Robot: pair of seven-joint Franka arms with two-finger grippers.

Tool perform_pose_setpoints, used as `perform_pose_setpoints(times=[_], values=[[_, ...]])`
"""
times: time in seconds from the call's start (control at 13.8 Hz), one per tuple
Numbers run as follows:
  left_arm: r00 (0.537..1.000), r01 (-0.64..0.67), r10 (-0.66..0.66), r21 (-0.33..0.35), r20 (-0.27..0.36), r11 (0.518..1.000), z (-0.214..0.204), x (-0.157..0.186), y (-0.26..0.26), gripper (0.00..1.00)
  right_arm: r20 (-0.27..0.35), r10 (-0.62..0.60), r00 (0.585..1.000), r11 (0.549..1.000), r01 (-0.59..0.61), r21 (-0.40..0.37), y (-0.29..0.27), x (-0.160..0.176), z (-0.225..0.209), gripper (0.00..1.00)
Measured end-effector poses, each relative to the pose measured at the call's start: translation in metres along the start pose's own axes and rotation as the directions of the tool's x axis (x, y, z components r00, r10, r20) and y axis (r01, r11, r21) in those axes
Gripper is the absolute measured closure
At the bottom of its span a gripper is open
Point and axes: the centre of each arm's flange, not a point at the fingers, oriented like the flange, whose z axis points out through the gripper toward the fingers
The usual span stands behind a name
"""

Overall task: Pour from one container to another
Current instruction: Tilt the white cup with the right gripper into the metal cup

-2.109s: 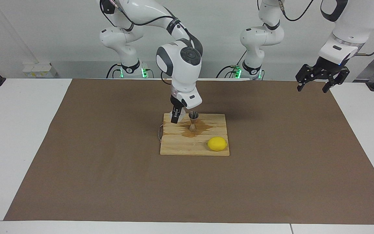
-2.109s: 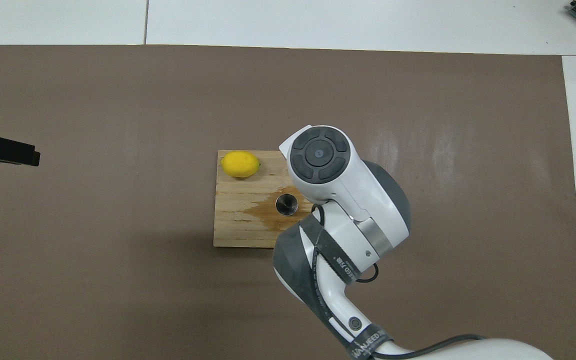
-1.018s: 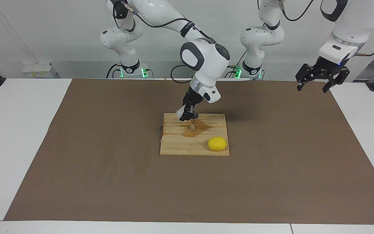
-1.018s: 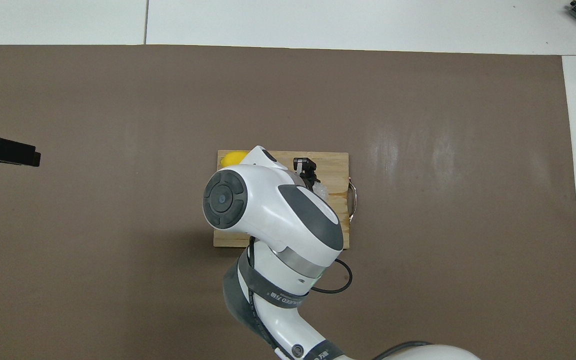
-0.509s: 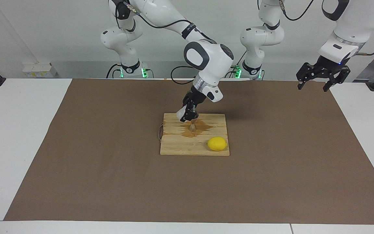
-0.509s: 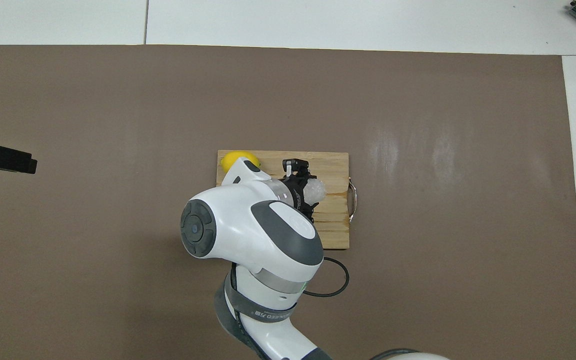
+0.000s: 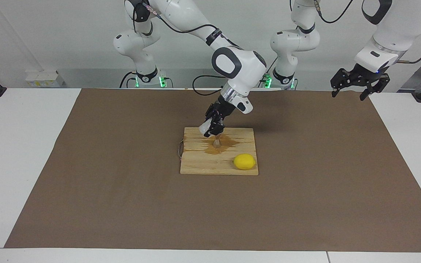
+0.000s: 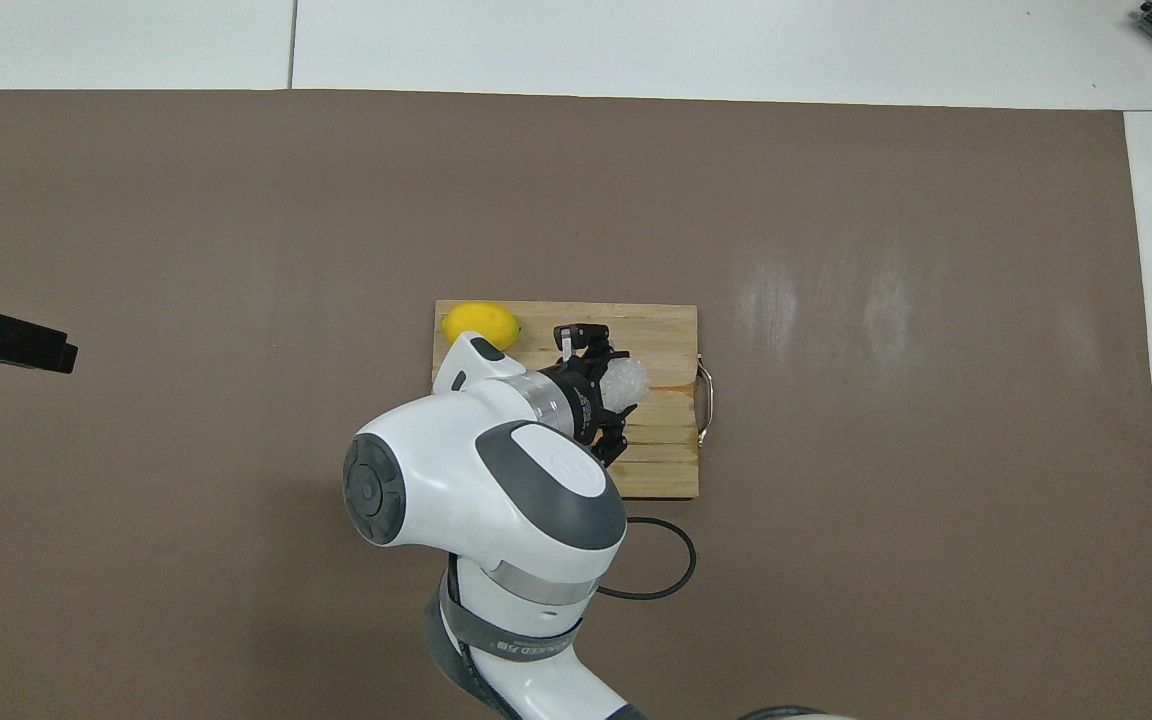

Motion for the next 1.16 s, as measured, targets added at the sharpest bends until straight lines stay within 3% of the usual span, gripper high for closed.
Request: perform_pose_setpoints(times=[1.16], values=[[1.0,-0.003,0.003,0.002,-0.017,1.0,0.003,0.005,0.0,0.0,0.132,-0.113,0.985,0.985,0.129,-0.119,-0.026,0.012,-0.008,0.46]])
